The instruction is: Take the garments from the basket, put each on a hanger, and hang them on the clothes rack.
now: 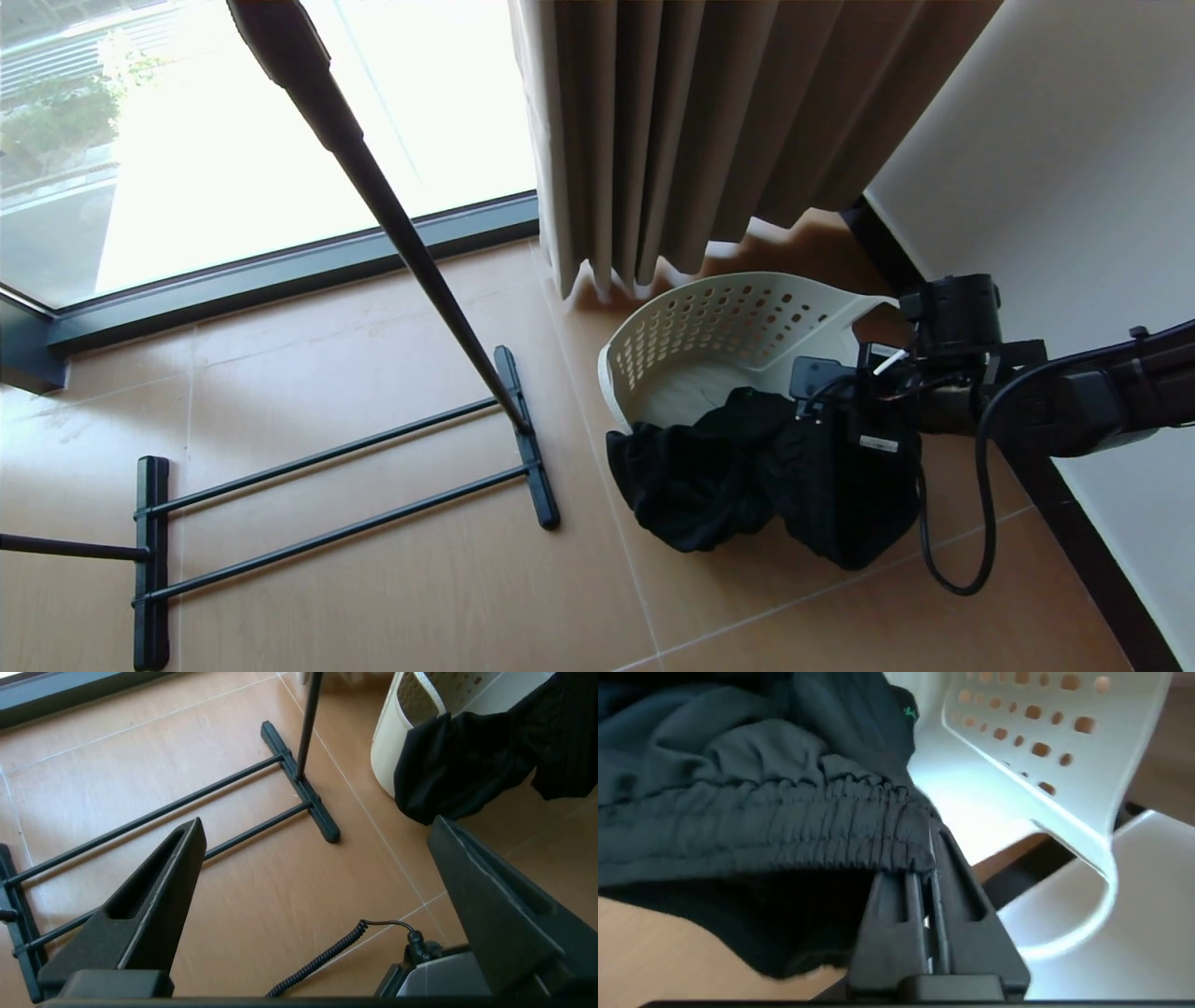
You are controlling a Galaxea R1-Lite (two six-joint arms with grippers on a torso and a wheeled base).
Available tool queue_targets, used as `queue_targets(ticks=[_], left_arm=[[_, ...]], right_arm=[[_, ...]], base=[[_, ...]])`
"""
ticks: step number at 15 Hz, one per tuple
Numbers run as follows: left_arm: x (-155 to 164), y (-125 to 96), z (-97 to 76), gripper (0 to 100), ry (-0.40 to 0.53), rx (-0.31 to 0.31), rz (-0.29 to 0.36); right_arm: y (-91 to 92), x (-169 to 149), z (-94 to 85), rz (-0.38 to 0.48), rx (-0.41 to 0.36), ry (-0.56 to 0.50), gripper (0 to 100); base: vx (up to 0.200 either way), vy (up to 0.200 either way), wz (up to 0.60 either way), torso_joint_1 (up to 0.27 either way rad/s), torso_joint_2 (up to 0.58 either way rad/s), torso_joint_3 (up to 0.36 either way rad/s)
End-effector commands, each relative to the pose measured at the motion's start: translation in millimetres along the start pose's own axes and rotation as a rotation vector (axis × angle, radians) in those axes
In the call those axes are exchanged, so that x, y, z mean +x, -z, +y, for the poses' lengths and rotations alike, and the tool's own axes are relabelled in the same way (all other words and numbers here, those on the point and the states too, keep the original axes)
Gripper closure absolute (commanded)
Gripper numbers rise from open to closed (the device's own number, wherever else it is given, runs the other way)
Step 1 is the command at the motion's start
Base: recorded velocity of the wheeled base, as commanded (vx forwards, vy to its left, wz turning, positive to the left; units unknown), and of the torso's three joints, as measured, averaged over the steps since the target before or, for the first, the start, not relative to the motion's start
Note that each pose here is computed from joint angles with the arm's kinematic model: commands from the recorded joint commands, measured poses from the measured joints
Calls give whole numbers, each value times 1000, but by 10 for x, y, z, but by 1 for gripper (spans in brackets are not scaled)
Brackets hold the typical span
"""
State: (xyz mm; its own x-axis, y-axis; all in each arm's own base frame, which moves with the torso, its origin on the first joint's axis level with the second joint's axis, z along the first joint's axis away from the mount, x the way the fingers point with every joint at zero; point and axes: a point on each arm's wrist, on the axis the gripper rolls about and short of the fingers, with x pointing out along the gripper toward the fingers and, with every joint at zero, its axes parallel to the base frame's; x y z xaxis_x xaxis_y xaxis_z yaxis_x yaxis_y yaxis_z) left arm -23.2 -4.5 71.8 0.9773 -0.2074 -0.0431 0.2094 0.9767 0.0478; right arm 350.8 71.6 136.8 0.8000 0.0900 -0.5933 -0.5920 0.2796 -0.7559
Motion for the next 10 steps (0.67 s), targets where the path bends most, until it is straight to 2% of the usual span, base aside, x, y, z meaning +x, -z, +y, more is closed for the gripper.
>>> queue_targets(ticks=[1,2,4,5,6,7,10], left_arm=[[-1,1,0,0,0,0,-1],[-1,1,0,0,0,0,-1],[-1,1,0,0,-2,-1,-1],[-2,-3,0,0,-2,-1,-2],[-1,1,0,0,-2,0,-1],[-1,1,0,0,0,0,-1],[-1,1,0,0,1,0,-1]], right_arm=[[-25,-496,-105,-44,22,82,100],[-15,-971,-111,-90,101,147,100],[-43,-1378,-64,-147,163,183,100],[-17,-1833,-36,-197,241,216,100],[-6,-1954,-27,-212,263,226,100],[28,-2288,-10,-267,340,273,100],[74,-2741,66,-414,535,325,100]], base=[[0,0,0,0,0,0],[0,0,0,0,0,0],[0,0,0,0,0,0],[0,0,0,0,0,0],[0,0,0,0,0,0],[0,0,0,0,0,0],[0,0,0,0,0,0]])
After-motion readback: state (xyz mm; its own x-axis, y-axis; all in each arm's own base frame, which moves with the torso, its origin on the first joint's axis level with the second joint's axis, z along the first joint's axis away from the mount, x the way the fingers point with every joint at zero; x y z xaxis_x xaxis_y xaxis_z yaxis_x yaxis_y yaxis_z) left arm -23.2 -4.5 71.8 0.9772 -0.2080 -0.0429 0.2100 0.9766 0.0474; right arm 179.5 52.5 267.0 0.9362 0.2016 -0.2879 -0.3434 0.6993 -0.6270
